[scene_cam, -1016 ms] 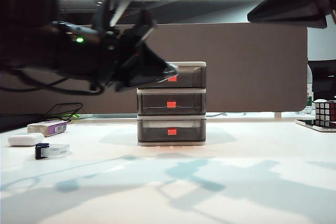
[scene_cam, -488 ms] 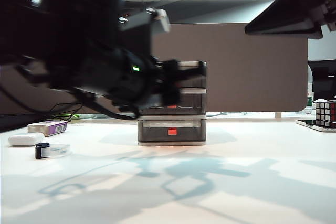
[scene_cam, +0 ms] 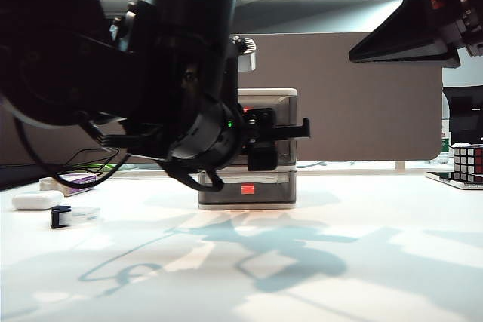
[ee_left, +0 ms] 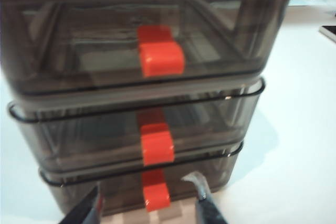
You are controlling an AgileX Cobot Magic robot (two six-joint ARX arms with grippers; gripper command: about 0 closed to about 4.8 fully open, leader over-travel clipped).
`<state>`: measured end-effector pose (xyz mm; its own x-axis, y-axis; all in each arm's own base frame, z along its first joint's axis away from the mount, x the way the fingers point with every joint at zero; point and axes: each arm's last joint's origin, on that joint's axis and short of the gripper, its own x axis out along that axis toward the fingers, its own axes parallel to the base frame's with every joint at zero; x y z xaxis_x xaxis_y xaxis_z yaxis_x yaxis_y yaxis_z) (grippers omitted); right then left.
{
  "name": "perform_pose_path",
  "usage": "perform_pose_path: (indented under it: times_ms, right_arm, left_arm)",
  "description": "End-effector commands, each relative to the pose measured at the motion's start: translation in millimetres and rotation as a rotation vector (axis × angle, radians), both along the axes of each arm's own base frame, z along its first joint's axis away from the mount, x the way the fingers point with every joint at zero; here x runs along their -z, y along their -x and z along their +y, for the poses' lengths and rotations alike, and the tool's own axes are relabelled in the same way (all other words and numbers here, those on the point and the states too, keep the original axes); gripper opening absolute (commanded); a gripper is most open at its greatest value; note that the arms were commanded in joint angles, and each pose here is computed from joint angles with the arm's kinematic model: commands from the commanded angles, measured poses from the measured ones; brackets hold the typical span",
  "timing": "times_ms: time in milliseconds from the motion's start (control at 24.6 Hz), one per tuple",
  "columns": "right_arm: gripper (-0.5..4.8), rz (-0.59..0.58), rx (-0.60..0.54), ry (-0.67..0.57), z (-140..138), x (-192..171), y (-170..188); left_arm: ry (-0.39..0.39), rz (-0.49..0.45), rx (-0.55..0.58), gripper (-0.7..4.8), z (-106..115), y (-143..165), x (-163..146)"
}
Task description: Open the second layer of the drawer on the table, pick up the transparent tape on the table and put it in, and finally close the drawer.
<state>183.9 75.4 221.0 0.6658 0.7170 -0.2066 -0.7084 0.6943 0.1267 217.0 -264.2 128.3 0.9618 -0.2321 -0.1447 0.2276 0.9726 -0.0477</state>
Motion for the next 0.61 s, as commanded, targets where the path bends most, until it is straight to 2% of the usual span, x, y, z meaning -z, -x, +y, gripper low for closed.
perform_pose_path:
  times_ms: [41, 610]
  right_arm:
    - [-0.05, -0.016, -0.002, -0.003, 0.6, -1.8, -1.4]
    - [-0.05, -0.012, -0.004, -0.002, 0.8, -1.0, -1.8]
  left_arm:
    - [0.032, -0.022, -0.004, 2.15, -7.8, -5.4, -4.9]
    - [0.036, -0.034, -0.053, 2.15, -13.2, -12.8, -3.2]
